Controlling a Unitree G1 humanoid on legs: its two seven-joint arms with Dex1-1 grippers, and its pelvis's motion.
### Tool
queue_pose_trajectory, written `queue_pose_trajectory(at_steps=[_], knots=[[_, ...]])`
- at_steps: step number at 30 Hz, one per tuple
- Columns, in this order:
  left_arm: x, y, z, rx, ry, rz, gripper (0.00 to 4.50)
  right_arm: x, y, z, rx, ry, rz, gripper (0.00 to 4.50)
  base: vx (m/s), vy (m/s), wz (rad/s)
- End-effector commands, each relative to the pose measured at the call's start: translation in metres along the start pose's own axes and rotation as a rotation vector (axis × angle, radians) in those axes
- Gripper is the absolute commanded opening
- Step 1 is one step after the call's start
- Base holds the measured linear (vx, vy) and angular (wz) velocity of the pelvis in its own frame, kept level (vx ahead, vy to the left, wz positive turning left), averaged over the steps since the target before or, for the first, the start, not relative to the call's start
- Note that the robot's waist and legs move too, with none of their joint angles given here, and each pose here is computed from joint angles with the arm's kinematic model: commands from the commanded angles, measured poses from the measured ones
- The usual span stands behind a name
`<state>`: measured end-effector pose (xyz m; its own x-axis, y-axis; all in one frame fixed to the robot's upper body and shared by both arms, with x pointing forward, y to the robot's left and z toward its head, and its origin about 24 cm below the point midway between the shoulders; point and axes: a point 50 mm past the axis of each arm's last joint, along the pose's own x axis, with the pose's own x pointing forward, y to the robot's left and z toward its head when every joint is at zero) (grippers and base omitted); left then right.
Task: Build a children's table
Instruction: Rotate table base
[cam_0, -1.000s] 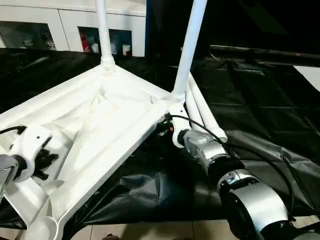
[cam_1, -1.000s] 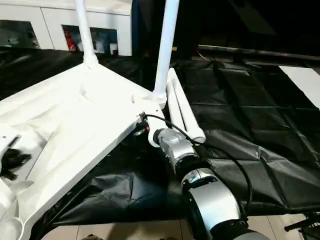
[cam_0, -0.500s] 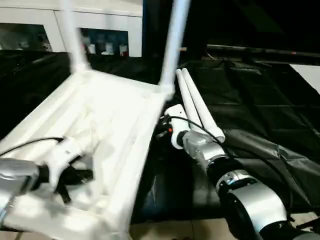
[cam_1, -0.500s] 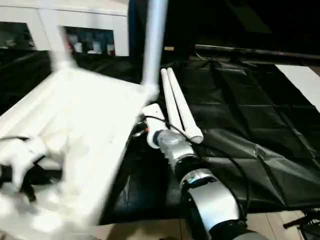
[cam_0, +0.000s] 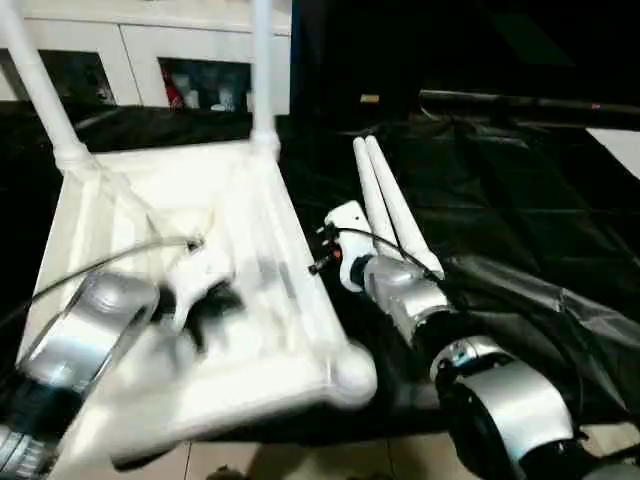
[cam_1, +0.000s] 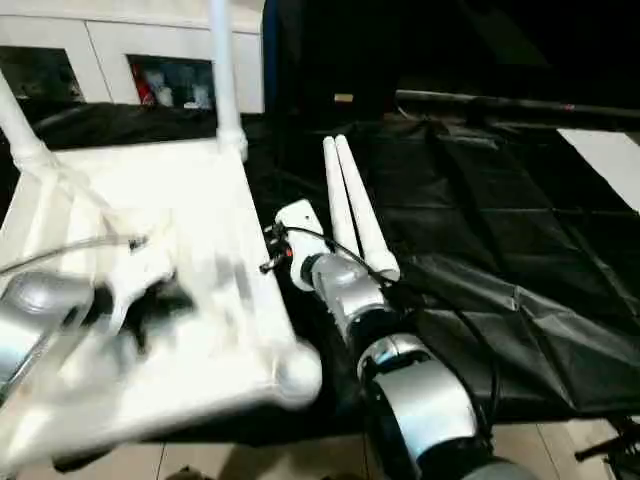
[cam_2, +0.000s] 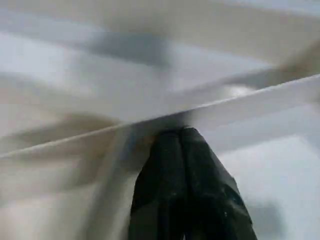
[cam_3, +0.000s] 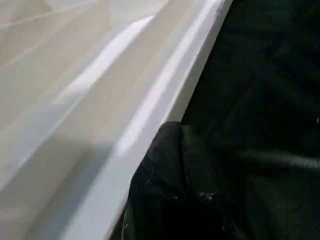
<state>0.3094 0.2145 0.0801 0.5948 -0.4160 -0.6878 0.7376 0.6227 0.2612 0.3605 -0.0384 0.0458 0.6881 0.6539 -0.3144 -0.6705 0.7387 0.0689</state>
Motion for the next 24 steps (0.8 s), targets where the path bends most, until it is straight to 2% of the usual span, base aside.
queue_pose_trajectory(at_steps=[1, 2, 5, 7, 10, 11, 12, 15, 19, 21, 22, 24], knots=[[-0.003, 0.016, 0.008, 0.04, 0.001, 0.147, 0.14, 0.0, 0.0, 0.012, -0.012, -0.052, 0.03, 0.0, 0.0, 0.0, 0.0], [-0.001, 0.024, 0.011, 0.038, 0.008, 0.241, 0.14, -0.004, -0.005, 0.017, -0.013, -0.082, 0.022, 0.0, 0.0, 0.0, 0.0], [0.001, 0.032, 0.015, 0.089, 0.009, 0.355, 0.14, -0.008, -0.01, 0.021, -0.019, -0.116, 0.014, 0.0, 0.0, 0.0, 0.0], [0.002, 0.035, 0.018, 0.145, 0.008, 0.417, 0.14, -0.012, -0.012, 0.024, -0.029, -0.138, 0.016, 0.0, 0.0, 0.0, 0.0], [0.0, 0.031, 0.022, 0.166, -0.034, 0.441, 0.14, -0.021, -0.013, 0.029, -0.055, -0.175, 0.05, 0.0, 0.0, 0.0, 0.0], [-0.004, 0.025, 0.028, 0.138, -0.088, 0.402, 0.14, -0.031, -0.015, 0.031, -0.064, -0.186, 0.091, 0.0, 0.0, 0.0, 0.0], [-0.004, 0.024, 0.028, 0.134, -0.092, 0.399, 0.14, -0.032, -0.015, 0.031, -0.065, -0.186, 0.095, 0.0, 0.0, 0.0, 0.0], [-0.018, -0.001, 0.039, 0.024, -0.222, 0.161, 0.14, -0.061, -0.019, 0.033, -0.062, -0.163, 0.247, 0.0, 0.0, 0.0, 0.0], [-0.032, -0.025, 0.044, -0.026, -0.267, -0.073, 0.14, -0.088, -0.022, 0.029, -0.106, -0.091, 0.379, 0.0, 0.0, 0.0, 0.0], [-0.036, -0.036, 0.044, -0.024, -0.267, -0.172, 0.14, -0.103, -0.024, 0.025, -0.133, -0.037, 0.424, 0.0, 0.0, 0.0, 0.0], [-0.034, -0.042, 0.039, -0.005, -0.225, -0.229, 0.14, -0.112, -0.025, 0.023, -0.145, -0.001, 0.448, 0.0, 0.0, 0.0, 0.0], [-0.029, -0.046, 0.03, 0.022, -0.156, -0.252, 0.14, -0.119, -0.025, 0.021, -0.151, 0.032, 0.464, 0.0, 0.0, 0.0, 0.0]])
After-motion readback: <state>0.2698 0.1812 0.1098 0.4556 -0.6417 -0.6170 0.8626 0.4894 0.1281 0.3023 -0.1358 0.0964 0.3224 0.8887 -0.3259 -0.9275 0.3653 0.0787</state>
